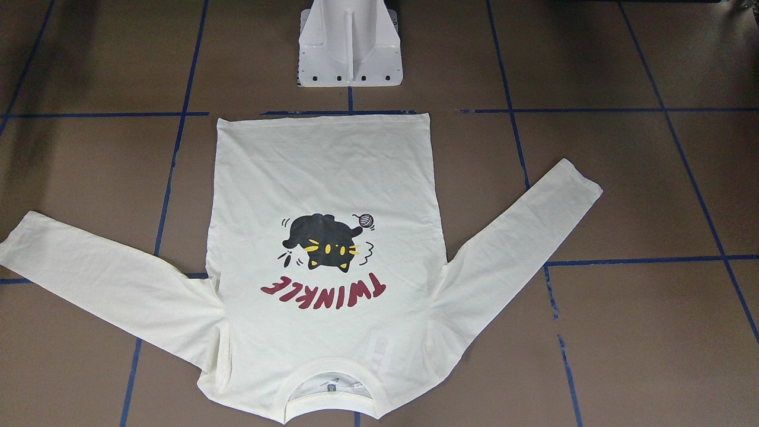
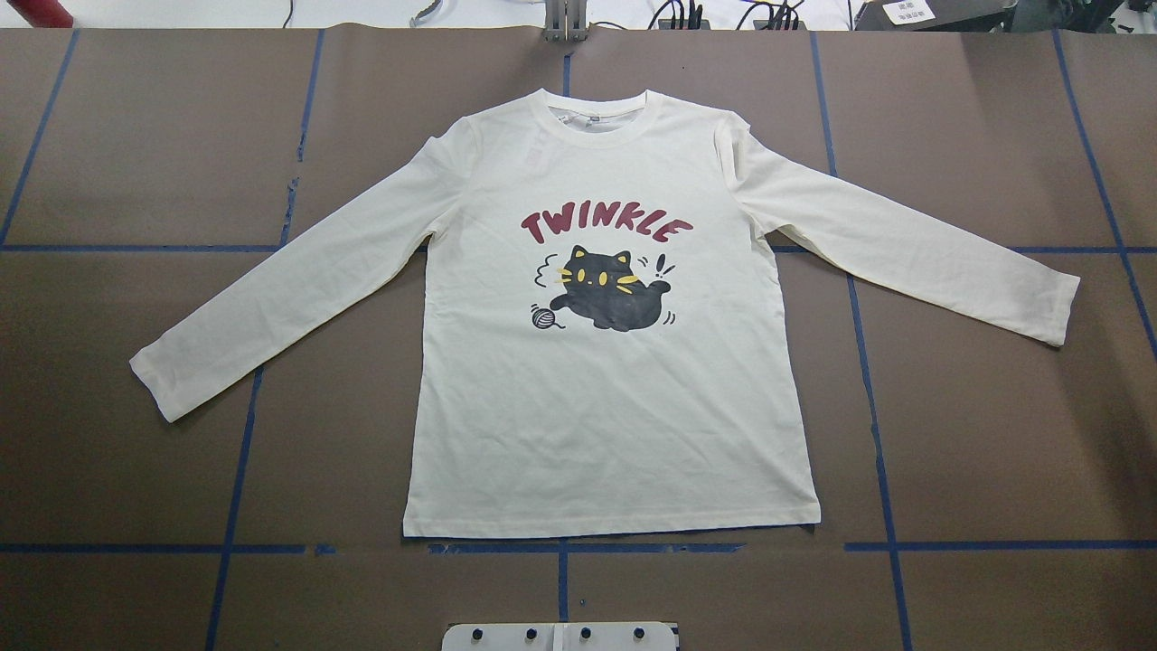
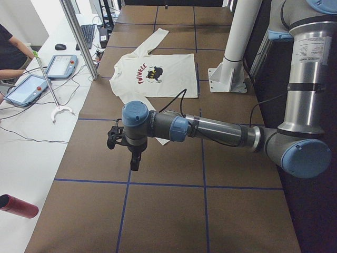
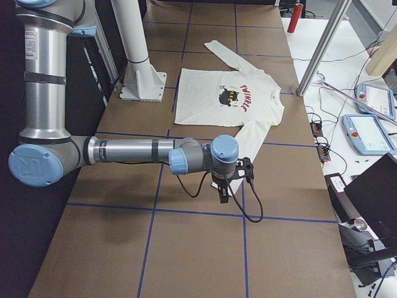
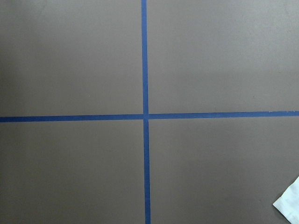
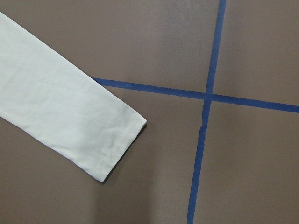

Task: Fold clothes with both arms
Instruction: 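Move the right gripper to the sleeve cuff nearest it and grasp it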

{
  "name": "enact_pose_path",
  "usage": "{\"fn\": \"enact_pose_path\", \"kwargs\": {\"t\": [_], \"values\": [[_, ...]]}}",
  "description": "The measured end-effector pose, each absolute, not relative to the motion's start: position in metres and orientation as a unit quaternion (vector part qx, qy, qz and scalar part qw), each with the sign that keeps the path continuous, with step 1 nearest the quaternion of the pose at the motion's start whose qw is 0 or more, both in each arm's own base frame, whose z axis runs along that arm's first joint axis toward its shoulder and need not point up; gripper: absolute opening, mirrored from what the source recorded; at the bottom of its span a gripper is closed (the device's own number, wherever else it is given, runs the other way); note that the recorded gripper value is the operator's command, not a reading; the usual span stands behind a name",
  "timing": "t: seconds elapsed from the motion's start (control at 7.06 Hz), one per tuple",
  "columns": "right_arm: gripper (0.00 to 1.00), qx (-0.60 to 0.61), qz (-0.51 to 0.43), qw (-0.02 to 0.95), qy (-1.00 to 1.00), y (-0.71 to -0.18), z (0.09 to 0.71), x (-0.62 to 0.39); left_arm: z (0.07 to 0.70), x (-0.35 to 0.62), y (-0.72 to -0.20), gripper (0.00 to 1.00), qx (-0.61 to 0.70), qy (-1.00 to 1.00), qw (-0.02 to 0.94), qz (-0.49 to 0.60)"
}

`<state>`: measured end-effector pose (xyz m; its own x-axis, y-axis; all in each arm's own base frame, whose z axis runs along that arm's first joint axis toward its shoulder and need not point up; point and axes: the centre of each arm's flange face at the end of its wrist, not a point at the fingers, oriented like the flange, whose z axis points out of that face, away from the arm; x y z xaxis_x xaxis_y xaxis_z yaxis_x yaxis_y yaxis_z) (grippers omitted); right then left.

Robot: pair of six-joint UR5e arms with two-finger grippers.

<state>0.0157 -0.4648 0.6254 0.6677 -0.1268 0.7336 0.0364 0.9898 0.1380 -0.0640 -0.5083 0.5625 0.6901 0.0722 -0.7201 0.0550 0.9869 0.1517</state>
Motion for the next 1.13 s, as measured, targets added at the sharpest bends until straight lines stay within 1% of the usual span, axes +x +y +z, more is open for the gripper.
{"fn": "enact_pose_path", "kwargs": {"t": [0.14, 0.28, 0.43, 0.57, 0.71, 0.85, 0.99, 1.13], "values": [[0.97, 0.054, -0.028, 0.912, -0.406, -0.461, 0.626, 0.004, 0.554, -0.063, -0.517, 1.00, 0.094, 0.394, 0.914, 0.011], [0.90, 0.051, -0.010, 0.913, -0.404, -0.465, 0.620, -0.018, 0.546, -0.063, -0.525, 1.00, 0.103, 0.395, 0.913, 0.015], [0.90, 0.058, 0.015, 0.916, -0.397, -0.473, 0.613, -0.037, 0.540, -0.062, -0.529, 1.00, 0.109, 0.396, 0.912, 0.019], [0.89, 0.063, 0.038, 0.918, -0.391, -0.492, 0.612, -0.052, 0.536, -0.062, -0.532, 1.00, 0.113, 0.396, 0.911, 0.021], [0.88, 0.059, 0.052, 0.919, -0.386, -0.523, 0.619, -0.067, 0.534, -0.062, -0.535, 1.00, 0.115, 0.396, 0.911, 0.022], [0.84, 0.051, 0.058, 0.921, -0.383, -0.551, 0.628, -0.079, 0.532, -0.063, -0.536, 1.00, 0.118, 0.396, 0.911, 0.024], [0.83, 0.041, 0.058, 0.922, -0.381, -0.561, 0.638, -0.088, 0.532, -0.063, -0.537, 1.00, 0.119, 0.395, 0.911, 0.025], [0.81, 0.029, 0.054, 0.924, -0.378, -0.563, 0.649, -0.100, 0.530, -0.063, -0.536, 1.00, 0.120, 0.395, 0.910, 0.026]]}}
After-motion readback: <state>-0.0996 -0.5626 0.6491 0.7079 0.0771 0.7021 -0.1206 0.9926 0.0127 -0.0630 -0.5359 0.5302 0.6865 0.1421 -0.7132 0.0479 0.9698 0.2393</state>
